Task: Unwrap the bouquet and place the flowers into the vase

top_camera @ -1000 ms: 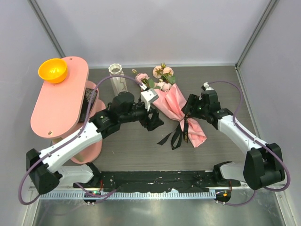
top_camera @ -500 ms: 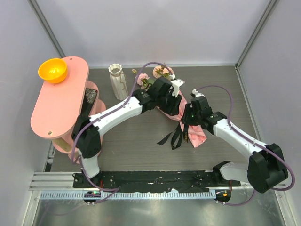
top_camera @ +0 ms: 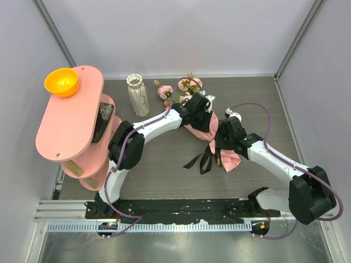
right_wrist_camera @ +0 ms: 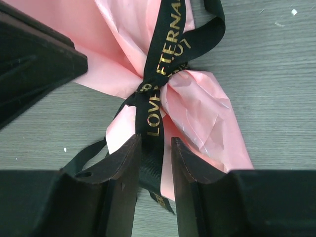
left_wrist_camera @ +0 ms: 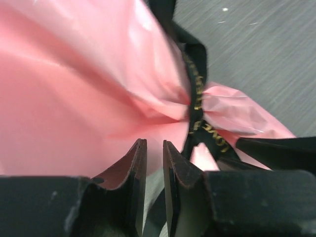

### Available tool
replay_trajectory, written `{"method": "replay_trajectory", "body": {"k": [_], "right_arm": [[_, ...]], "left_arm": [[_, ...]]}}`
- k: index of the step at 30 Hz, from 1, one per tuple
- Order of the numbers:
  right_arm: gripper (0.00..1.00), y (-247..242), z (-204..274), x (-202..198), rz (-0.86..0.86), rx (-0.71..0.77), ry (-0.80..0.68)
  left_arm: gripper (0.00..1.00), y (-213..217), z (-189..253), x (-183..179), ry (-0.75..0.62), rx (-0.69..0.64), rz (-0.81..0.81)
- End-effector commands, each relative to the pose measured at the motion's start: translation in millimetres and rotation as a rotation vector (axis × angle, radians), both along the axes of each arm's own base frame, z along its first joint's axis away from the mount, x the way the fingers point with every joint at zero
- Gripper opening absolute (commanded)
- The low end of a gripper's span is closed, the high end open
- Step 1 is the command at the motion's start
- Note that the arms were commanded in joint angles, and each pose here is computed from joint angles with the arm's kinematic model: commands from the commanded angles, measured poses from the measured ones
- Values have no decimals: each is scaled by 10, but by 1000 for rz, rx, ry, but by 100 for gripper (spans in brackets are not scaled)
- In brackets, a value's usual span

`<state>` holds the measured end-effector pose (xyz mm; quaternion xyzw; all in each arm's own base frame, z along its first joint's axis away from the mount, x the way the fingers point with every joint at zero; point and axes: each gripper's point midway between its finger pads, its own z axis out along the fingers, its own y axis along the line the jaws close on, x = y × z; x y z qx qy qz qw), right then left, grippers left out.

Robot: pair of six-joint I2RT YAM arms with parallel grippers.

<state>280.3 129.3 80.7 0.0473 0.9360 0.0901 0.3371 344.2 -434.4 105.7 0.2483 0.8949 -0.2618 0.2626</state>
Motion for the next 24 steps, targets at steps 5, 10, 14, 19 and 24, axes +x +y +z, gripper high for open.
{"method": "replay_trajectory", "body": {"k": [5, 10, 14, 19, 24], "right_arm": [[25, 76, 164, 97, -10, 37, -81], [15, 69, 387, 203, -16, 40, -156], [1, 88, 504, 284, -22, 46, -188], [1, 37, 734, 313, -92, 92, -251], [1, 555, 1335, 59, 149, 441, -432]], "left_arm": [[20, 88, -266, 128, 30, -24, 83], [19, 143, -489, 104, 48, 10, 99], [18, 121, -555, 87, 65, 11, 97], [17, 153, -636, 85, 71, 35, 101], [15, 181, -686, 85, 74, 59, 99]]}}
